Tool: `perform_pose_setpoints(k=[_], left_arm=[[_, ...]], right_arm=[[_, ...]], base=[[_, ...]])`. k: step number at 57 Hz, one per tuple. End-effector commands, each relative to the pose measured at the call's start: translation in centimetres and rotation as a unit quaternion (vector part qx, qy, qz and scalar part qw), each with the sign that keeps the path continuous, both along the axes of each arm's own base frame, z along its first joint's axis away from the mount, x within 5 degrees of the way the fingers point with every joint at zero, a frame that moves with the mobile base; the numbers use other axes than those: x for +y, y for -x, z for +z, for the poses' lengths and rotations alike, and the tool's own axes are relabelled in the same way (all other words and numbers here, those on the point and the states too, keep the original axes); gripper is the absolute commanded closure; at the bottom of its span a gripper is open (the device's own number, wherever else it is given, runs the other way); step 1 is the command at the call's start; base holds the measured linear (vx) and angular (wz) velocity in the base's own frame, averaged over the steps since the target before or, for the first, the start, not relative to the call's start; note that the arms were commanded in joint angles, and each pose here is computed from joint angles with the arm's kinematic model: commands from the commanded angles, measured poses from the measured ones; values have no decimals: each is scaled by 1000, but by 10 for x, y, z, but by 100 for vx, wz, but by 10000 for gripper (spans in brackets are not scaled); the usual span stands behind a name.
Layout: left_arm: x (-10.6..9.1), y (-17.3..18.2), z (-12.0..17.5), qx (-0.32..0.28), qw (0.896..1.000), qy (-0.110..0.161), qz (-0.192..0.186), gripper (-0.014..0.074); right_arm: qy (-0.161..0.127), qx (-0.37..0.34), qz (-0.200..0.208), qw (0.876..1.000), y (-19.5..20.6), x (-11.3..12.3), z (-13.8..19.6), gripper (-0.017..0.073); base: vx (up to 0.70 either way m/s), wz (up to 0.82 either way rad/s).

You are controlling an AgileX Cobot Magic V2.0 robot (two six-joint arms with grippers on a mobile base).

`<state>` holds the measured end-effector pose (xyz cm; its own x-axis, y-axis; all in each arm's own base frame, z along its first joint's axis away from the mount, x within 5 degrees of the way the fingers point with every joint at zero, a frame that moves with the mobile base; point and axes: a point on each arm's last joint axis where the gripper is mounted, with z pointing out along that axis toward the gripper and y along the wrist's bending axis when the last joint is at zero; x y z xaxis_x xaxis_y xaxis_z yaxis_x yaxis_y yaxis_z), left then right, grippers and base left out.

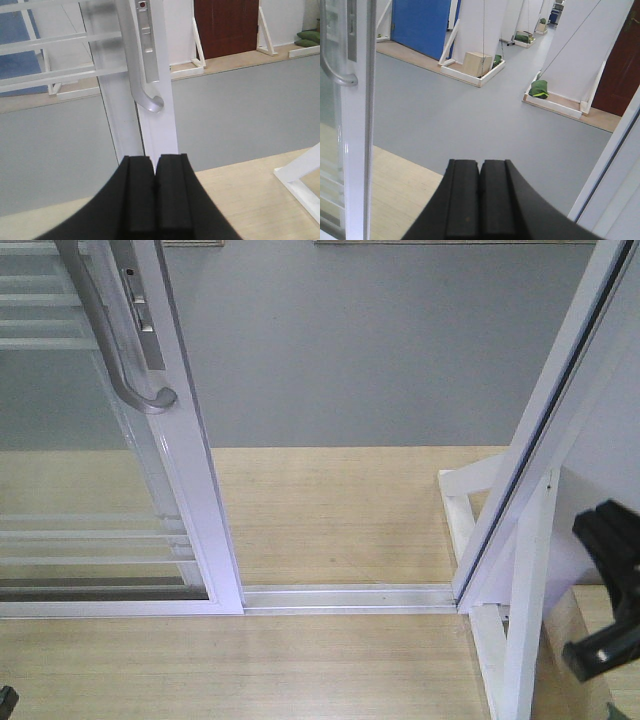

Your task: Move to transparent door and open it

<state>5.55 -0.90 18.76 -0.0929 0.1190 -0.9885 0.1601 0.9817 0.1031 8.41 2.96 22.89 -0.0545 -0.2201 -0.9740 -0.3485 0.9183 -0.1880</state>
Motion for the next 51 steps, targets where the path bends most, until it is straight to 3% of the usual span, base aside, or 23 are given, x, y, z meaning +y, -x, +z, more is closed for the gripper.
perform_pose_setpoints(k=[1, 5, 12, 29, 51], left_arm=[[1, 0, 2, -36, 999, 8, 4, 599], [1, 0, 2, -36, 999, 8, 4, 599], [1, 0, 2, -36, 999, 8, 4, 599], [1, 0, 2, -35, 999, 8, 4, 599], [1, 0, 2, -34, 999, 8, 4, 599]], right_arm=[[-40, -67, -7, 997, 10, -5, -10, 564], [-52, -74, -9, 996, 17, -8, -25, 564], [-36, -53, -4, 998, 26, -9, -31, 564], [-42, -62, -49, 996, 30, -16, -32, 564], [-42, -58, -52, 996, 30, -16, -32, 564]], base=[[0, 0], [0, 0], [0, 0], [0, 0], [0, 0]])
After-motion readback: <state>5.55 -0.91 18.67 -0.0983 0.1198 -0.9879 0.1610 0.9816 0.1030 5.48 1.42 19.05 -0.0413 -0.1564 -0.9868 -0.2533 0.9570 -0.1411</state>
